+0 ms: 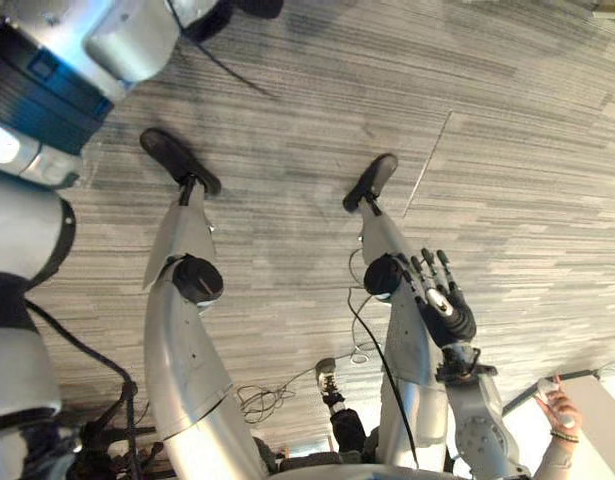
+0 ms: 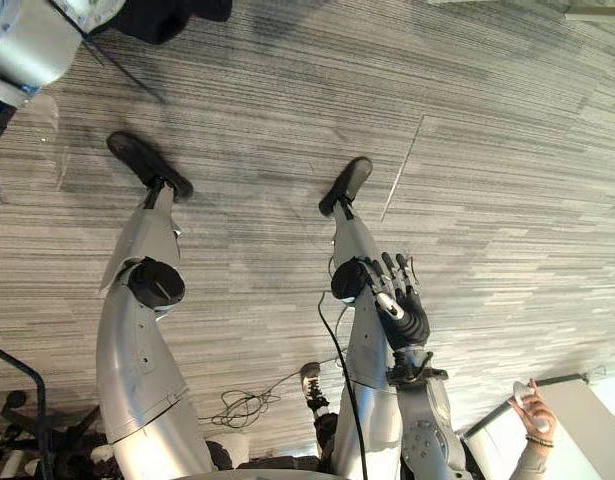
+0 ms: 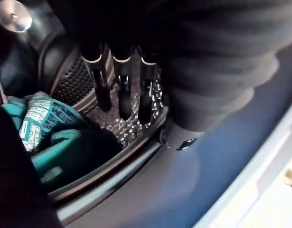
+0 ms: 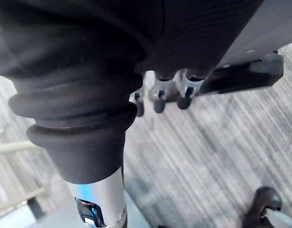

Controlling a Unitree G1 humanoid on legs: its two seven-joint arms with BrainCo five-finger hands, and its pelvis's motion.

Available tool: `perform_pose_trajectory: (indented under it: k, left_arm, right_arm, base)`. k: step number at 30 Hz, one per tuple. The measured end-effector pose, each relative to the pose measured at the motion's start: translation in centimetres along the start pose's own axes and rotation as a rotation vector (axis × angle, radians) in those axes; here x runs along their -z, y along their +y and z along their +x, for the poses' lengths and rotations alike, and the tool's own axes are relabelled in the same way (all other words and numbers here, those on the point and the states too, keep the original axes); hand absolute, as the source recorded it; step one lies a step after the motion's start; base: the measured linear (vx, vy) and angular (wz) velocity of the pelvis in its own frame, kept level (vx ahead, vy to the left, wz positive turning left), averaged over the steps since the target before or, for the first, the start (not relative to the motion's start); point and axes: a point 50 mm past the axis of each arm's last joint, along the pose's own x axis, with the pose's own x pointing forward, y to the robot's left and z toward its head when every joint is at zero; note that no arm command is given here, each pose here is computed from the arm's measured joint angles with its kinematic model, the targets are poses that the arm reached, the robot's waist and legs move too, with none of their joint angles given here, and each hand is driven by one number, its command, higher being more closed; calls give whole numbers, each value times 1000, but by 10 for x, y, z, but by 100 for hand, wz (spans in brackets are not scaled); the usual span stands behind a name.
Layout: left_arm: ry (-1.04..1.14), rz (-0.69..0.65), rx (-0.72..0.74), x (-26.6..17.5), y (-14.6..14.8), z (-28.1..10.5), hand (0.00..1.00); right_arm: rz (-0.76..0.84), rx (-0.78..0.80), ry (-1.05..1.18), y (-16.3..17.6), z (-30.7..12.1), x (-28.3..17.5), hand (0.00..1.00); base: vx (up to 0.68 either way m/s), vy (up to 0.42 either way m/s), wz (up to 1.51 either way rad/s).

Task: Pick up the laundry basket with both hands and put the clothes into the washing machine.

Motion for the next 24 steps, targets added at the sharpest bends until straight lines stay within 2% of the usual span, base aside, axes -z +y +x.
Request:
perform_pose_trajectory:
  k: [6,13,15,19,22,24]
  left_arm:
    - [-12,47,62,1,-5,-3,0]
    - [-1,39,52,2,-3,-1,0]
    - [32,2,-20,3,2,1,0]
    - [173,-59,-253,17,24,0,0]
    - [295,-123,-392,28,32,-25,0]
    - [336,-150,-431,28,31,-41,0]
  right_arm:
    - [-26,-13,-9,-3,-2,-5,0]
    - [-31,-19,-11,-3,-2,-6,0]
    - [-29,-22,-11,-2,-2,-5,0]
    - [-4,-35,-9,4,-2,3,0]
    - [18,-38,-11,10,-1,9,0]
    - [17,-40,-16,11,-1,10,0]
  base:
    - [2,-66,3]
    - [-7,-68,0]
    - [-12,-75,1]
    - [-8,-61,4]
    - [-3,-87,8]
    - [0,-83,9]
